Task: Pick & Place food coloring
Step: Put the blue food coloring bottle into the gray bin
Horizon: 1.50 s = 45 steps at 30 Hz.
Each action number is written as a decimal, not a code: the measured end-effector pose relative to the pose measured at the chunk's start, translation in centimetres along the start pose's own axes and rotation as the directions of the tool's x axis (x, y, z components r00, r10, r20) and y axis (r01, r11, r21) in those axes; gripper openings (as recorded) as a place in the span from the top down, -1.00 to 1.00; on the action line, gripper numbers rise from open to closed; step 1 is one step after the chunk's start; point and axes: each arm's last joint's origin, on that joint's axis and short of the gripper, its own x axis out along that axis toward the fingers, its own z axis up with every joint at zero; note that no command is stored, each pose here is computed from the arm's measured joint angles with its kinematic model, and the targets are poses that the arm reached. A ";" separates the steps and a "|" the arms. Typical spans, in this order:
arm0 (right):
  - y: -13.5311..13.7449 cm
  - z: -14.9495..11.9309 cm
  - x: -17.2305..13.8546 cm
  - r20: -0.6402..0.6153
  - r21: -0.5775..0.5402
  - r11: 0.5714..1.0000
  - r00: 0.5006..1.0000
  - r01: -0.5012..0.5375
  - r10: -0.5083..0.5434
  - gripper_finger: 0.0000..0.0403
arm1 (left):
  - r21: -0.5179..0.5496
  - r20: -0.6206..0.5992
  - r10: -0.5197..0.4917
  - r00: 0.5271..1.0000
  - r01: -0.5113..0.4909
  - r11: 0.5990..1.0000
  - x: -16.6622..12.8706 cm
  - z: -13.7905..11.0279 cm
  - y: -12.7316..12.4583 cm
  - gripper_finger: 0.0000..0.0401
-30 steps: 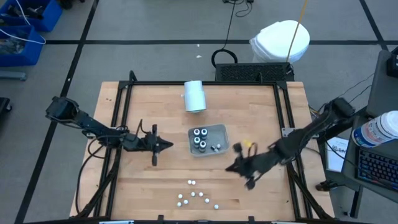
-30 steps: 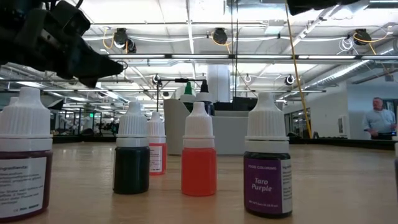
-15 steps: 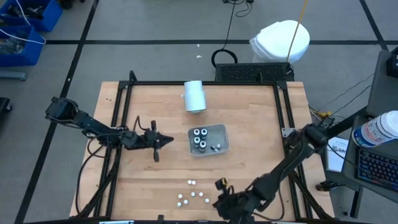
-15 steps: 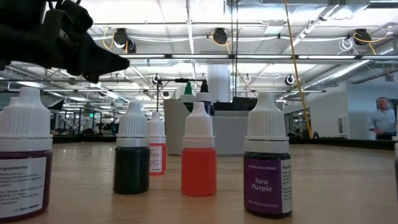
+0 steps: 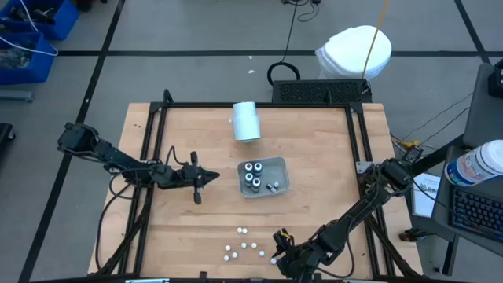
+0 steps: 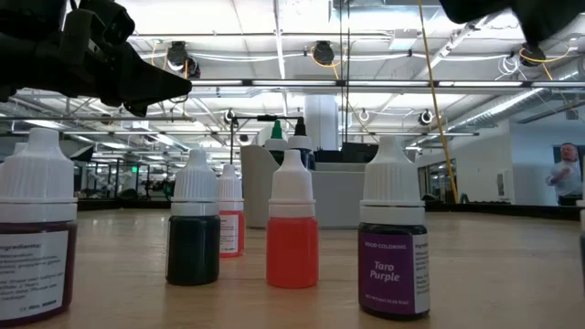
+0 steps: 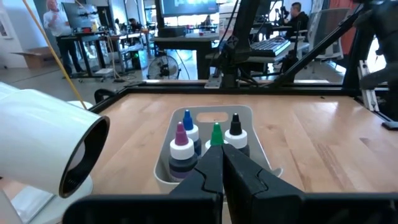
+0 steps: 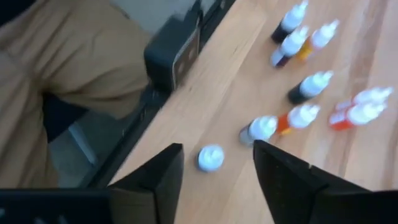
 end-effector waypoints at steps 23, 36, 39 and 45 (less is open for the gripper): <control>-0.9 -3.2 2.4 0.184 0.111 0.991 0.982 -0.072 0.051 0.12 | -0.008 -0.053 0.000 0.999 0.000 1.000 0.0 -0.5 0.0 0.96; -0.6 -3.7 3.7 0.188 0.128 0.989 0.981 -0.077 0.052 0.18 | -0.003 -0.058 -0.003 0.998 0.003 1.000 0.0 -0.6 0.0 0.96; -0.9 -3.9 3.9 0.179 0.154 0.985 0.983 -0.073 0.045 0.24 | -0.003 -0.058 -0.004 0.998 0.004 1.000 0.0 -0.6 0.0 0.96; -1.1 -3.9 3.9 0.176 0.160 0.985 0.984 -0.070 0.042 0.37 | -0.003 -0.058 -0.005 0.998 0.004 1.000 0.0 -0.6 0.0 0.96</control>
